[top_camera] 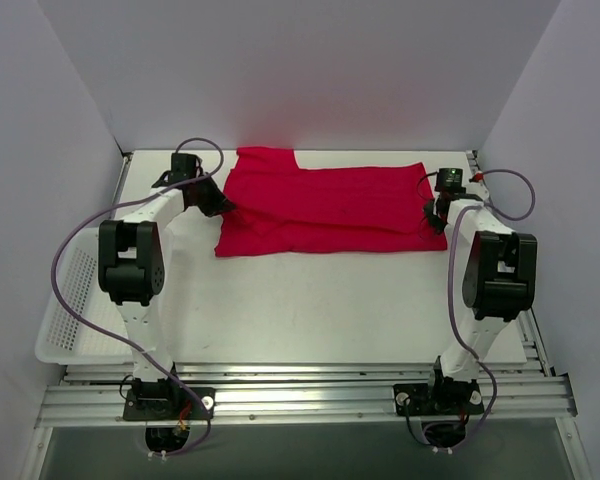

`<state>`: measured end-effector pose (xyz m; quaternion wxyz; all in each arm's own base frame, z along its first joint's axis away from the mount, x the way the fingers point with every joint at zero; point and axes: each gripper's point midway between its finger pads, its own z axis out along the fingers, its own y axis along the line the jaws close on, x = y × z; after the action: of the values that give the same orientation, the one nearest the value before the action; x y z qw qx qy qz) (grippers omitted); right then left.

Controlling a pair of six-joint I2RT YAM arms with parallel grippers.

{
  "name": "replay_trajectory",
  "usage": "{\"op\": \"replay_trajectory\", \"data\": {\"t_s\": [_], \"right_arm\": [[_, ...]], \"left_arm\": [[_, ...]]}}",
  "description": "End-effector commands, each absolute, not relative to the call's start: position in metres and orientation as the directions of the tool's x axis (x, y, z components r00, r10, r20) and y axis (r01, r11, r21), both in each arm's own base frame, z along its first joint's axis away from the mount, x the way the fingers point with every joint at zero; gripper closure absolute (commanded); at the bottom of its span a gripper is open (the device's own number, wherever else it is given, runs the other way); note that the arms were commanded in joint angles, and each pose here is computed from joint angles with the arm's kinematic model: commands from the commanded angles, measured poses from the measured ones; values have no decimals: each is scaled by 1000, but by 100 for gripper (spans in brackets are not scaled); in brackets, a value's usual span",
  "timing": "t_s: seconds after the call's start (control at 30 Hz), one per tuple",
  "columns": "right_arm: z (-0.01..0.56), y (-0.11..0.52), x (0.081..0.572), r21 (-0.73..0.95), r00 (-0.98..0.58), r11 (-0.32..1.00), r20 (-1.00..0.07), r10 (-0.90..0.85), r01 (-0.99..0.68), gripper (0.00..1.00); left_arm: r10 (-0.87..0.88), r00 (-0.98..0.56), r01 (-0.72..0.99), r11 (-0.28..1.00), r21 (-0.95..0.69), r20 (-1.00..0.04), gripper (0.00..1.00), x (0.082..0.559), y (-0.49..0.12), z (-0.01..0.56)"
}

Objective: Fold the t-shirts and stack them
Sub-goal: Fold the flattened tshirt in 1/3 of the way

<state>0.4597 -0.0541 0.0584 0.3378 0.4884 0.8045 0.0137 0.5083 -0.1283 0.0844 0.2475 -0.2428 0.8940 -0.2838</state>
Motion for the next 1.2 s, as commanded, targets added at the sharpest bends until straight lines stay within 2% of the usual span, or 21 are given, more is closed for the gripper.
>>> {"op": "replay_trajectory", "data": {"t_s": [0.0,0.43,0.7,0.77,0.8,0.83,0.9,0.93,0.97,1.07,1.1,1.13,1.17], "right_arm": [[57,-68,459,298,-268,494,-562,782,816,100],[9,-78,463,242,-273,455,-537,798,857,100],[9,-78,470,254,-266,457,-542,797,852,100],[13,-78,474,265,-265,464,-546,795,846,90],[14,-78,475,270,-265,466,-546,795,843,77],[20,-78,479,283,-257,468,-551,794,837,46],[30,-77,487,314,-250,483,-562,789,817,19],[35,-78,490,321,-241,482,-569,786,815,2],[44,-79,494,334,-229,482,-577,784,810,0],[67,-78,501,354,-206,490,-602,771,797,0],[81,-79,502,360,-190,495,-623,758,791,0],[89,-72,503,361,-192,508,-635,748,782,0],[95,-69,500,356,-191,515,-648,738,780,0]], "left_arm": [[-566,-749,-249,723,-644,-344,98,523,-123,98],[-617,-702,-310,715,-627,-356,98,519,-96,91],[-623,-700,-323,712,-624,-349,98,523,-95,85],[-627,-697,-328,711,-622,-348,98,524,-94,82],[-628,-696,-329,710,-622,-349,98,526,-94,83],[-630,-695,-331,708,-624,-346,97,528,-95,82],[-636,-691,-328,700,-635,-344,90,533,-95,85],[-639,-687,-323,696,-641,-347,86,540,-96,86],[-643,-683,-320,690,-649,-347,76,545,-96,88],[-654,-670,-304,673,-674,-352,57,569,-97,97],[-654,-684,-324,670,-668,-324,37,572,-98,83],[-656,-669,-293,665,-687,-350,27,588,-98,100],[-655,-673,-284,658,-698,-344,9,594,-100,100]]}}
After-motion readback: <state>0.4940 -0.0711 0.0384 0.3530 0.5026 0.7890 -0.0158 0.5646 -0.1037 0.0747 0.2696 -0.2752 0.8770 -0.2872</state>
